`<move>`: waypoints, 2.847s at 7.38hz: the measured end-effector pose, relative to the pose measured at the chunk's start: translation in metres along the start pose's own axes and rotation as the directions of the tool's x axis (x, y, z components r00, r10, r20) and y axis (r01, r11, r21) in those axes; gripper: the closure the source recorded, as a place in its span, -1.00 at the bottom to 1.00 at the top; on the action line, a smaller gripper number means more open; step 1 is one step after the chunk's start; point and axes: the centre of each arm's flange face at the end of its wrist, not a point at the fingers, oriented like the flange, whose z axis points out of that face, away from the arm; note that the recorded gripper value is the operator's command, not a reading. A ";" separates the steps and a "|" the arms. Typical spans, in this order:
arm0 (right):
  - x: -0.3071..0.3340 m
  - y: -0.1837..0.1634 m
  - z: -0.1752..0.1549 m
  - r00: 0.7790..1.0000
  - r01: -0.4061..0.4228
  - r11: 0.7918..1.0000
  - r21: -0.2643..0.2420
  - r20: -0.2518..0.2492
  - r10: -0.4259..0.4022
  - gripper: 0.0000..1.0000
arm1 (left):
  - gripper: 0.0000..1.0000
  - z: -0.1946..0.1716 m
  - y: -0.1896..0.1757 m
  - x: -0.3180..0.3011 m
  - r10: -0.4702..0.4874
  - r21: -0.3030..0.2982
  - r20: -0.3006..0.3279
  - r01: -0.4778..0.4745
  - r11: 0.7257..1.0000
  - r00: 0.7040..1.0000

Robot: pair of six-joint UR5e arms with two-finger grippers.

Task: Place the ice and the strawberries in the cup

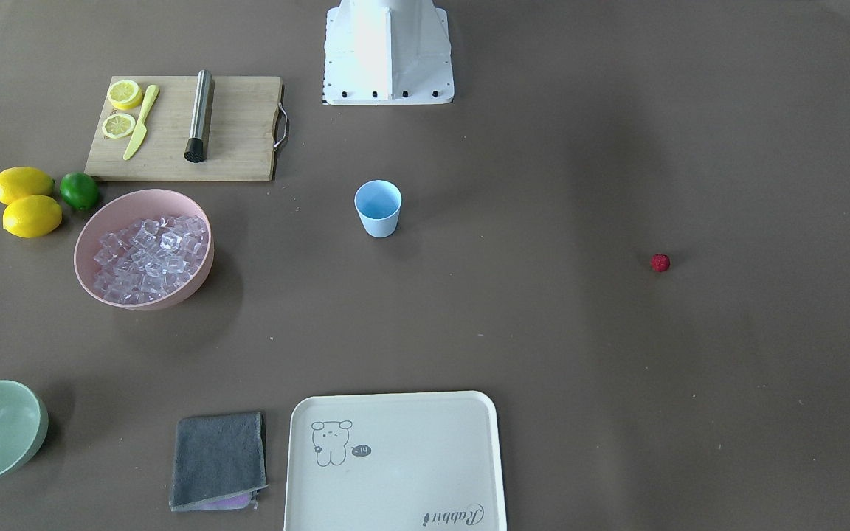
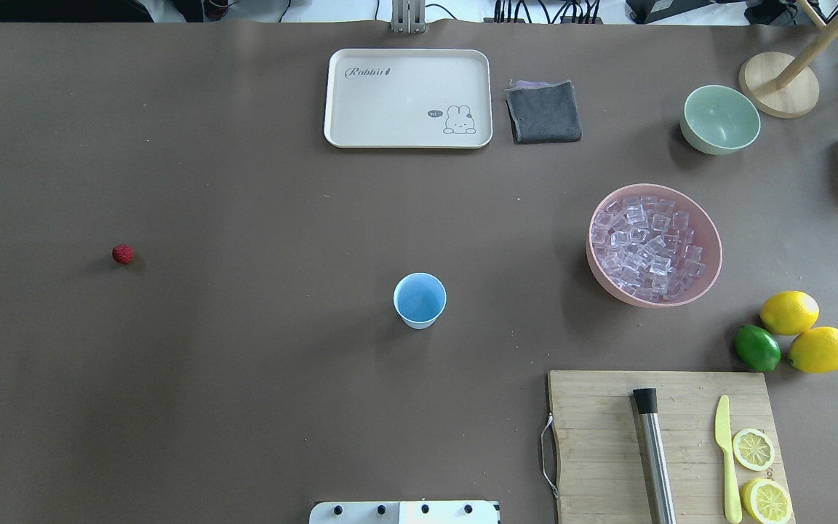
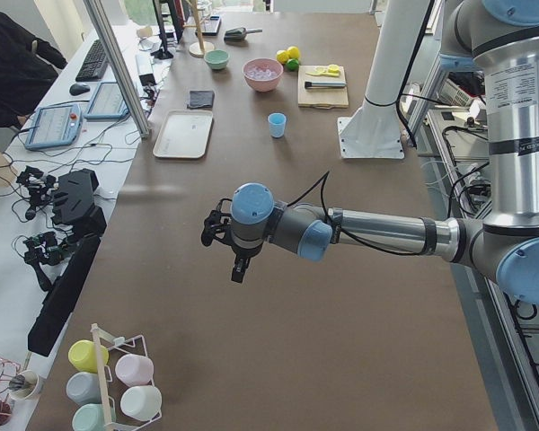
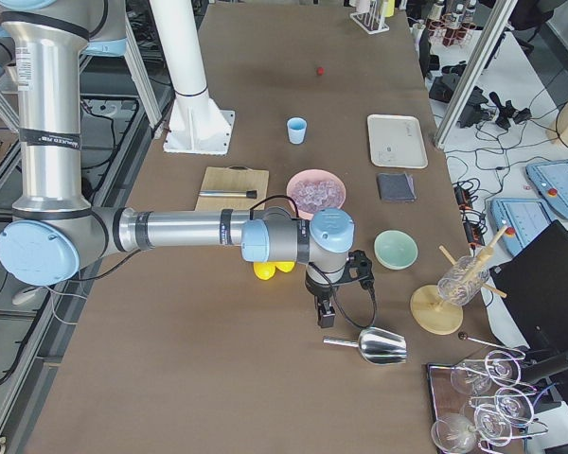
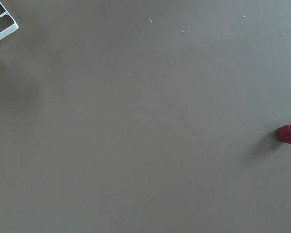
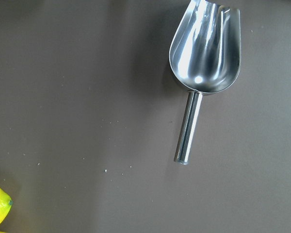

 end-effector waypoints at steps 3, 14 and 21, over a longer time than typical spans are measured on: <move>-0.001 -0.002 0.000 1.000 -0.004 1.000 0.003 0.000 0.004 -1.00 | -0.96 0.004 0.002 -0.006 -0.011 -0.009 0.004 0.011 1.000 1.000; -0.006 0.004 0.008 0.999 0.002 1.000 -0.006 0.051 -0.002 -1.00 | -0.95 0.001 0.003 0.002 -0.001 0.002 -0.034 0.001 1.000 0.999; -0.141 -0.027 -0.026 0.960 -0.200 0.980 -0.004 0.197 0.197 -0.87 | -0.95 0.021 0.006 -0.003 0.016 -0.023 -0.019 -0.016 1.000 1.000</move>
